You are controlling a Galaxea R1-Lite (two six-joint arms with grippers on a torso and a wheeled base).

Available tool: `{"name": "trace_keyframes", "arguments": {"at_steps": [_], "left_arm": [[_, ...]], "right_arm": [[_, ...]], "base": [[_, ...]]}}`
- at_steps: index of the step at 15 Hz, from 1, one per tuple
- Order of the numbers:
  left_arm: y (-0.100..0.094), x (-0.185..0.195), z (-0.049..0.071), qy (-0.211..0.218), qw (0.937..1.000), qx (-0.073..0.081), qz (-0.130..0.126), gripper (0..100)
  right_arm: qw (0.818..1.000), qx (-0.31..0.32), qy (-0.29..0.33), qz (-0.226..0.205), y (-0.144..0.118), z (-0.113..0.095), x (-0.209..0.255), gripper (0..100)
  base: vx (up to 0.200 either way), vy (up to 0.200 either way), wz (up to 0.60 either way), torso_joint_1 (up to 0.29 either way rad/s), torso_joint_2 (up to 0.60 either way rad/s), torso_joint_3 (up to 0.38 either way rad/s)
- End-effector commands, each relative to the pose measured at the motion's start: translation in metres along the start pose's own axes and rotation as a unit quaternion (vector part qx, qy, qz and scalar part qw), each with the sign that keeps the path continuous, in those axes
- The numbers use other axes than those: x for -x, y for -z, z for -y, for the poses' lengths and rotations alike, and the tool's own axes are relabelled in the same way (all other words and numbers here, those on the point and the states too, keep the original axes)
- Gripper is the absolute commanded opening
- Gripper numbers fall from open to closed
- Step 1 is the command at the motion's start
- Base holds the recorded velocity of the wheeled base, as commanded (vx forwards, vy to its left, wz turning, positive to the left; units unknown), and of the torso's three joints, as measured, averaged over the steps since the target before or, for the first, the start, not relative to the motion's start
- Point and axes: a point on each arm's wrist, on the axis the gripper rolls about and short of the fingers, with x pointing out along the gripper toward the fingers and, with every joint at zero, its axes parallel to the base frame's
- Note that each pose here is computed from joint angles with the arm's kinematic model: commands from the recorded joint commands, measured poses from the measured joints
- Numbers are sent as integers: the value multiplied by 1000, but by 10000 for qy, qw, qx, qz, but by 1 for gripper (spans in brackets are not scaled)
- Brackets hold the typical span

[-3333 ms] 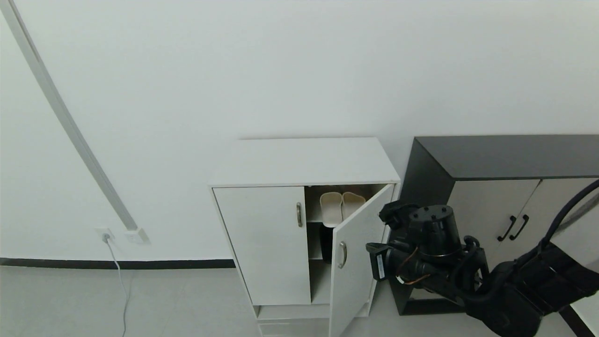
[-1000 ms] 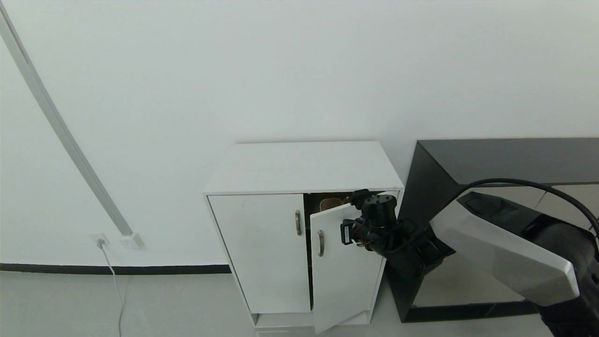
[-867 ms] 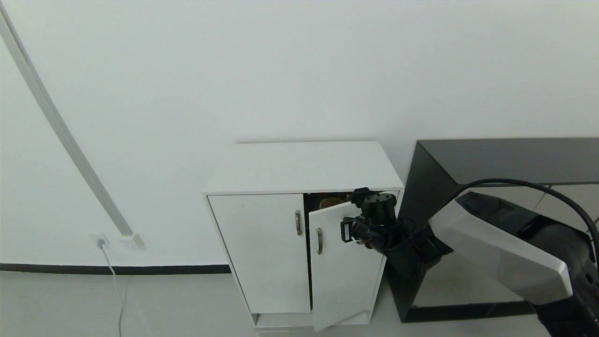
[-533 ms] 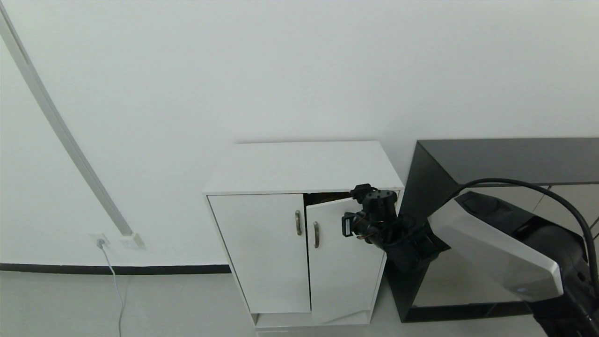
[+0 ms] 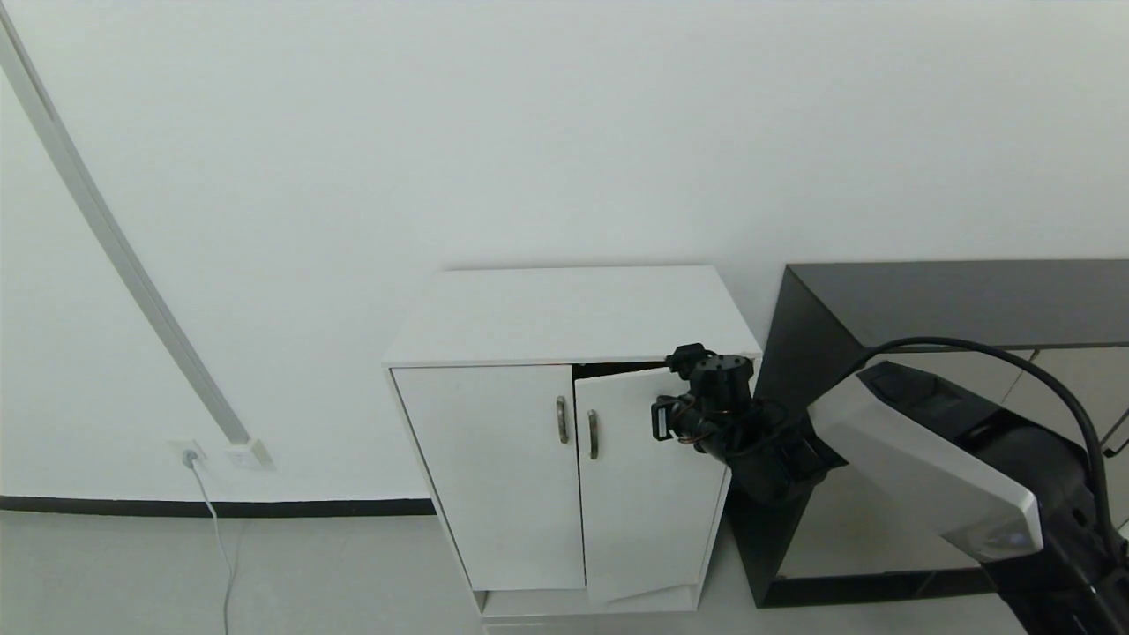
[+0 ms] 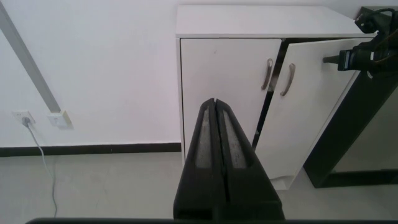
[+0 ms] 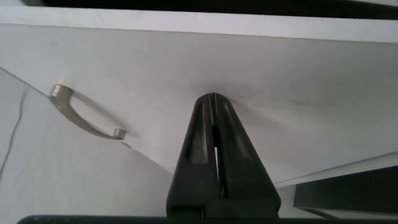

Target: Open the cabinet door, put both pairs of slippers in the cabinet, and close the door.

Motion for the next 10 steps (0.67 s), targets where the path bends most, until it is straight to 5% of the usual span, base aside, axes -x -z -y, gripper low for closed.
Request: {"name": "trace_keyframes", "arguments": {"at_steps": [1,10], "left_arm": [[0,0,0,-3,10000,2,-6,0],[0,0,0,-3,10000,2,-6,0]], "right_arm": [[10000,3,23,8,2,2,-4,0],[10000,-10,86,-26,-6,7,-11,0]], "base": [[0,0,0,0,0,0],[0,0,0,0,0,0]]}}
